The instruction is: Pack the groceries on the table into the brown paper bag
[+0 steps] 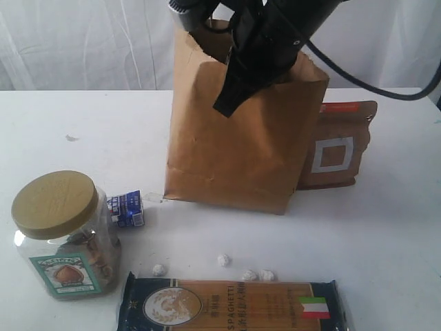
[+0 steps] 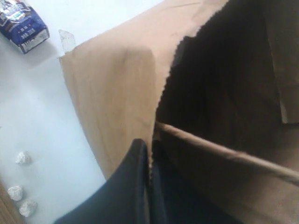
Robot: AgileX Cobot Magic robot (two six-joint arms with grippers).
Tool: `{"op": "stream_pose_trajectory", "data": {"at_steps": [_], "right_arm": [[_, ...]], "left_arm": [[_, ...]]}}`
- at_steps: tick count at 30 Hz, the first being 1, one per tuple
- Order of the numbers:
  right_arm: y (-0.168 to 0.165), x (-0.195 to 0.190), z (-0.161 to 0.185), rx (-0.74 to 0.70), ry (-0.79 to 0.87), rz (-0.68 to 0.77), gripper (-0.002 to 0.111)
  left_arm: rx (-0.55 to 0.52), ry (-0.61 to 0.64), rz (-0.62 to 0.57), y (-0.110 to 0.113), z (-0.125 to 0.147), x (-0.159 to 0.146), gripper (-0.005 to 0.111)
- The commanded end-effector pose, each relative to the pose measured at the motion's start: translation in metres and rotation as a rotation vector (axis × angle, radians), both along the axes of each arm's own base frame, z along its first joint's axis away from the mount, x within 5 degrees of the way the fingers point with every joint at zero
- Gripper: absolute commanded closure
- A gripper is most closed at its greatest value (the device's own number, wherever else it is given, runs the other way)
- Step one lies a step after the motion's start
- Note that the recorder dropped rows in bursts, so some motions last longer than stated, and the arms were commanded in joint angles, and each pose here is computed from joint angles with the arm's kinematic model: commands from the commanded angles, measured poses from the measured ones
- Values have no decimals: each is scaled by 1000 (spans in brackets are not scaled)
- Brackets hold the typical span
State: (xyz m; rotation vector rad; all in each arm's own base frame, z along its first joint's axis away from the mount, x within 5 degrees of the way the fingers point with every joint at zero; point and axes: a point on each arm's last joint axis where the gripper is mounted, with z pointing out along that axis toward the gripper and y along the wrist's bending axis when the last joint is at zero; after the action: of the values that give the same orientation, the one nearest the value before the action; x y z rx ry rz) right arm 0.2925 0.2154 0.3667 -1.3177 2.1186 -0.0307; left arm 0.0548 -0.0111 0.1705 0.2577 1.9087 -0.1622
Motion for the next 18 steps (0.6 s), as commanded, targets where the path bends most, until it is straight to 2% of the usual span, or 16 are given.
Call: {"op": "stream_pose_trajectory", "data": {"at_steps": [1, 6, 11, 14, 17, 18], "right_arm": [[-3, 0, 15, 12, -60, -15, 108], [-3, -1, 2, -48, 28, -24, 108], [1, -2, 2, -3, 46, -17, 107], [0, -3, 5, 13, 42, -15, 96], [0, -4, 6, 24, 44, -28, 71], [-1, -5, 7, 25, 42, -28, 59]], "left_arm": [[4, 4, 1, 0, -2, 0, 107], [4, 4, 1, 0, -2, 0, 107], [4, 4, 1, 0, -2, 0, 107], [4, 4, 1, 0, -2, 0, 107], [4, 4, 1, 0, -2, 0, 107], [4, 4, 1, 0, -2, 0, 107]]}}
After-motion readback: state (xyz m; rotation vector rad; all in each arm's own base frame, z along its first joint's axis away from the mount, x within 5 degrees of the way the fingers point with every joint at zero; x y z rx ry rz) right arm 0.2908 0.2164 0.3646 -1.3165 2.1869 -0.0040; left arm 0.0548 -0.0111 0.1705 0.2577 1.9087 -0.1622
